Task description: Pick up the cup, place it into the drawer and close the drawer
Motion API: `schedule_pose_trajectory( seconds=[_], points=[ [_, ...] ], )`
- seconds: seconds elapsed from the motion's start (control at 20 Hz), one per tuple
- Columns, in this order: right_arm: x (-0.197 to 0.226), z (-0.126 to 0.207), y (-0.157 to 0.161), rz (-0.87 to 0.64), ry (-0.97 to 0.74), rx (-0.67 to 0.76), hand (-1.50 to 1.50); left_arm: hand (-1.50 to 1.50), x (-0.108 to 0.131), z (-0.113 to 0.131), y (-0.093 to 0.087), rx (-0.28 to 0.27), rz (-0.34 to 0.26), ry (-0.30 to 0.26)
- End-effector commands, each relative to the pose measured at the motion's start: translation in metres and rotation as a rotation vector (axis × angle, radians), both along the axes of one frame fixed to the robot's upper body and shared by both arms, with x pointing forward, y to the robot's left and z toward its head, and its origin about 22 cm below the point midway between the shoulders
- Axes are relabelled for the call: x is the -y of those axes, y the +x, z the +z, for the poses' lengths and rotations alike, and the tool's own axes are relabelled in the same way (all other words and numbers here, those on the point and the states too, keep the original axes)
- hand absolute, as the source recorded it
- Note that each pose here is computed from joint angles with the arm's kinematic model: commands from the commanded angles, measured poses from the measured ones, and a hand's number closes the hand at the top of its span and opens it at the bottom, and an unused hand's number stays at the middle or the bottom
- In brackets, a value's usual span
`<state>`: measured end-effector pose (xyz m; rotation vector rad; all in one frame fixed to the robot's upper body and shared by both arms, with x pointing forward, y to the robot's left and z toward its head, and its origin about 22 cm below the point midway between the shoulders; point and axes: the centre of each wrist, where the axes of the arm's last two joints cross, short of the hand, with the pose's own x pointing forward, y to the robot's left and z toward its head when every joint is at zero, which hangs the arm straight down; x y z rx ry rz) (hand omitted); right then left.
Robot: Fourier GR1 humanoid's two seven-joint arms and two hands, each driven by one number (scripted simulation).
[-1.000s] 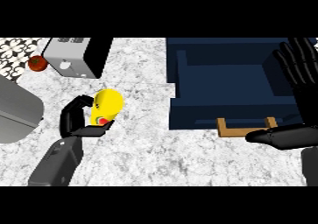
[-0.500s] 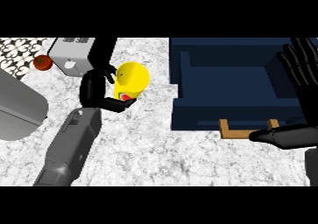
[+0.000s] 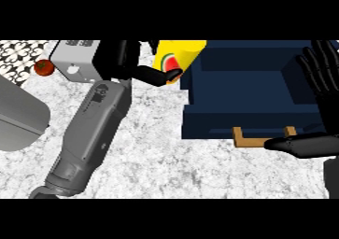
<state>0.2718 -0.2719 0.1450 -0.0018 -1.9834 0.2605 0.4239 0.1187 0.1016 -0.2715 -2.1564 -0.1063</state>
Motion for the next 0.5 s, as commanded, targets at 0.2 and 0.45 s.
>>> schedule_pose_trajectory(
  seconds=[0.2,0.45],
  points=[
    [-0.002,-0.011,0.004,0.0,0.0,0.007,-1.5,1.5,0.053,0.065,0.017,-0.067,0.042,0.085],
    [-0.007,-0.001,0.01,0.032,-0.013,0.013,-1.5,1.5,0.088,0.092,0.02,-0.19,0.076,0.196]
  ],
)
